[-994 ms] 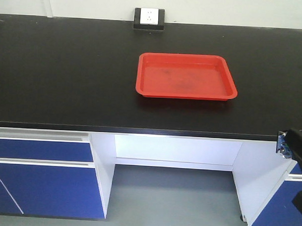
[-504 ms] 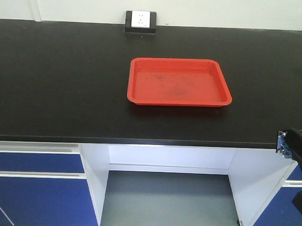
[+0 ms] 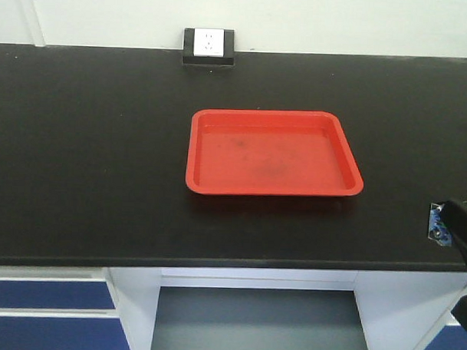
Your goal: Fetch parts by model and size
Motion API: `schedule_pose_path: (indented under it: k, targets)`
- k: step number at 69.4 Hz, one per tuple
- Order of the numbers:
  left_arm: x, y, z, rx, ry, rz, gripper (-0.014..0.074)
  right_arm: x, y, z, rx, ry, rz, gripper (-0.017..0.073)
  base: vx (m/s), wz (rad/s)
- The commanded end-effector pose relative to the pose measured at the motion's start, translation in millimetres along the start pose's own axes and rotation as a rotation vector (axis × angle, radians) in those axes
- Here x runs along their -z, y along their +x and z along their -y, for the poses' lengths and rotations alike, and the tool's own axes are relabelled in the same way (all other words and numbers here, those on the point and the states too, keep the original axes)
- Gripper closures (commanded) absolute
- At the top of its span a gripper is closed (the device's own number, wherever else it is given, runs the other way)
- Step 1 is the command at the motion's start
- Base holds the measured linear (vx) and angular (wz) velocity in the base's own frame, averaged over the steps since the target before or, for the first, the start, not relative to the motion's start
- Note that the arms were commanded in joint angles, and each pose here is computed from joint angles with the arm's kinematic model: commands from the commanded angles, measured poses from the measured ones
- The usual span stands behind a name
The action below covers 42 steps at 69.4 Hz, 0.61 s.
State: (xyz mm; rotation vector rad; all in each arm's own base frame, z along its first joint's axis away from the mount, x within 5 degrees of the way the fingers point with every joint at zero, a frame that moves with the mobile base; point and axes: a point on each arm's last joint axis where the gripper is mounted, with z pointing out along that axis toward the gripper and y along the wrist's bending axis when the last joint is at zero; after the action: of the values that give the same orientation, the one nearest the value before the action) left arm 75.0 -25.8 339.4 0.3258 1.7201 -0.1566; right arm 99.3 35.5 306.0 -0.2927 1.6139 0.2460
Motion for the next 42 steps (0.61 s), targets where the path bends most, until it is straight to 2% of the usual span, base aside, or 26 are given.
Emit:
schedule_pose_path:
  k: [1,42]
  targets:
    - [2.6,-13.9,-2.7,0.017,-0.026,0.085,0.0601,0.7,-15.8,-1.0,0.012,-0.012,0.099,0.0561,0.21,-0.01]
    - [2.6,-13.9,-2.7,0.017,-0.026,0.085,0.0601,0.8,-15.9,-1.0,0.012,-0.013,0.100,0.0561,0.18,0.01]
